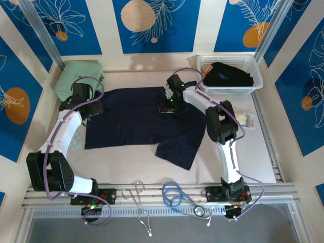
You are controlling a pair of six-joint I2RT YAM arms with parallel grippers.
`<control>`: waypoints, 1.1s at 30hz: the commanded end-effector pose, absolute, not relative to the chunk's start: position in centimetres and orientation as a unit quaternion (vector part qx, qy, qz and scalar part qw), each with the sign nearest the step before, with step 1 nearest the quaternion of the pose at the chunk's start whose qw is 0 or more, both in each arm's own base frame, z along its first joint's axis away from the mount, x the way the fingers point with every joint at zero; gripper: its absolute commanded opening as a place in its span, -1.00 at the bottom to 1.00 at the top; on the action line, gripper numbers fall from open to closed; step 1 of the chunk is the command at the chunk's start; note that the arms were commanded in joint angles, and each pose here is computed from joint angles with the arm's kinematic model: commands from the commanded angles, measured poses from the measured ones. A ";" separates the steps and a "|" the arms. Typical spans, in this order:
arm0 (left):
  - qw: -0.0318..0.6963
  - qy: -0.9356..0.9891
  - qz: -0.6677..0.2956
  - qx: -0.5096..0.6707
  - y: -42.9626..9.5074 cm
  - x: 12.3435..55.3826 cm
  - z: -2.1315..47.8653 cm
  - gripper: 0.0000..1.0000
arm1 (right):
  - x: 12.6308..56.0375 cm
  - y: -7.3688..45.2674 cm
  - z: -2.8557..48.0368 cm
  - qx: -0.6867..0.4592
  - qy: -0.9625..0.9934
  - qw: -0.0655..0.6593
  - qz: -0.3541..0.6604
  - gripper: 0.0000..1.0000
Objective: Fold and stack the t-shirts
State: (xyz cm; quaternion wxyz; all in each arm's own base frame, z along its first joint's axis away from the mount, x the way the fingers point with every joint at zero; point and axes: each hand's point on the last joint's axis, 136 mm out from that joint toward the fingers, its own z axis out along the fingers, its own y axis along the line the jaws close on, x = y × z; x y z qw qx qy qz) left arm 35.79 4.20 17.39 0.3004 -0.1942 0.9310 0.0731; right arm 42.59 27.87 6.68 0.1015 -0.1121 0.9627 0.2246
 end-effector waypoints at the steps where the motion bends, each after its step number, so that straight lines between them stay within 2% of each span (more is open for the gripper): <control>1: 0.230 0.937 0.102 -0.242 5.5 32.0 16.7 0.80 | 41.9 26.9 10.4 -0.116 0.957 0.133 0.232 -0.29; 4: 0.181 0.942 0.083 -0.269 5.4 29.4 14.7 0.48 | 40.7 25.3 11.9 -0.113 0.954 0.151 0.234 -0.30; 14: 0.093 0.911 -0.003 -0.402 5.6 24.0 8.1 0.32 | 35.8 20.4 14.3 -0.106 0.949 0.194 0.224 -0.30; 25: 0.059 0.900 -0.014 -0.432 5.8 25.7 2.9 -0.12 | 33.2 20.1 13.9 -0.110 0.941 0.199 0.249 -0.31; 33: 0.051 0.896 0.049 -0.439 7.7 25.0 3.2 -0.14 | 33.2 20.1 14.0 -0.113 0.940 0.202 0.252 -0.31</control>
